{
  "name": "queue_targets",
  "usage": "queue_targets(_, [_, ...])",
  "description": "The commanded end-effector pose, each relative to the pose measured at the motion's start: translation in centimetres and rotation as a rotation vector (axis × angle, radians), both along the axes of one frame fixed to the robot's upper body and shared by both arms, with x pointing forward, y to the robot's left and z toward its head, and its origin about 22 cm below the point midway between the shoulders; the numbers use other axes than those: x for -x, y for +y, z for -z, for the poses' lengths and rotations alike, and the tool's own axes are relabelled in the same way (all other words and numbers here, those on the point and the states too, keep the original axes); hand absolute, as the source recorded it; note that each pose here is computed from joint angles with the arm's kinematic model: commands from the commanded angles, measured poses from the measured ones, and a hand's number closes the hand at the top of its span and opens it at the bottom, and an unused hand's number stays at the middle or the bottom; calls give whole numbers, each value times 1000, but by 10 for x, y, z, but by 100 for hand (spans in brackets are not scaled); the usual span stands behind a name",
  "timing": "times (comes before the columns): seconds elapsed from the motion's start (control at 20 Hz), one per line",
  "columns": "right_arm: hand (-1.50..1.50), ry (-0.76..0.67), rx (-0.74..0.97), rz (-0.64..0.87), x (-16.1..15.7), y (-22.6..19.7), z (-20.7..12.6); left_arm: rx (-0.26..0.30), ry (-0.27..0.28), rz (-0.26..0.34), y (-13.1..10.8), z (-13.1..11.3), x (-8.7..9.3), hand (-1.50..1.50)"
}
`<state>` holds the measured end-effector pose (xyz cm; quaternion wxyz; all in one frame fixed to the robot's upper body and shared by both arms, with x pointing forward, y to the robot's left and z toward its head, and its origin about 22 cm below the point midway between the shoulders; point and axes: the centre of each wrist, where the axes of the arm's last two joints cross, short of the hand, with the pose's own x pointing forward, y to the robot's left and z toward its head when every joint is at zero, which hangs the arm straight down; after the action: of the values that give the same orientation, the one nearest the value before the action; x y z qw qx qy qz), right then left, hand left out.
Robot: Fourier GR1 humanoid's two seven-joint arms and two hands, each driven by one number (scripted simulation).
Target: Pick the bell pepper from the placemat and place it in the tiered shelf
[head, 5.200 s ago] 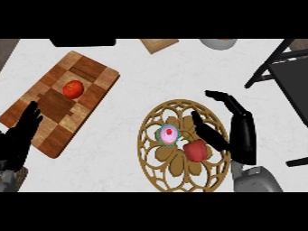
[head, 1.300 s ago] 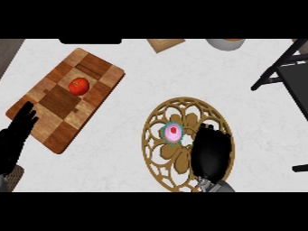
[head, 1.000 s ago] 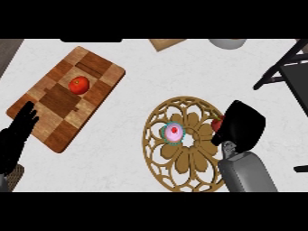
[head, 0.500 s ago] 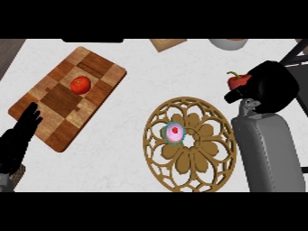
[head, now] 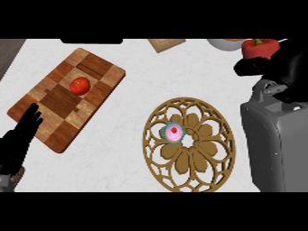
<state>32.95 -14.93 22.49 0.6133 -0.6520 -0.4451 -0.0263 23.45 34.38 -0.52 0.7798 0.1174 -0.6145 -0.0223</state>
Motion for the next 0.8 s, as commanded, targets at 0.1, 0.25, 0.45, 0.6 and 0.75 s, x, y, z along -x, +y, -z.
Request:
queue_targets(0.1, [150,-63,-82,175,24,21,-54,8,19,-11,13,-7,-4,0])
queue_targets(0.25, [150,-80,-22,237,14,16,-62,-11,-22,0,5,2,3,0])
queue_targets(0.45, [150,-27,57,322,1,0,-83,-18,-1,-14,10,-16,3,0])
queue_targets(0.6, [150,51,80,362,0,-21,-85,0,2,-7,17,-11,10,0])
queue_targets(0.75, [150,49,72,365,1,-24,-111,-1,-9,-8,15,-3,2,0])
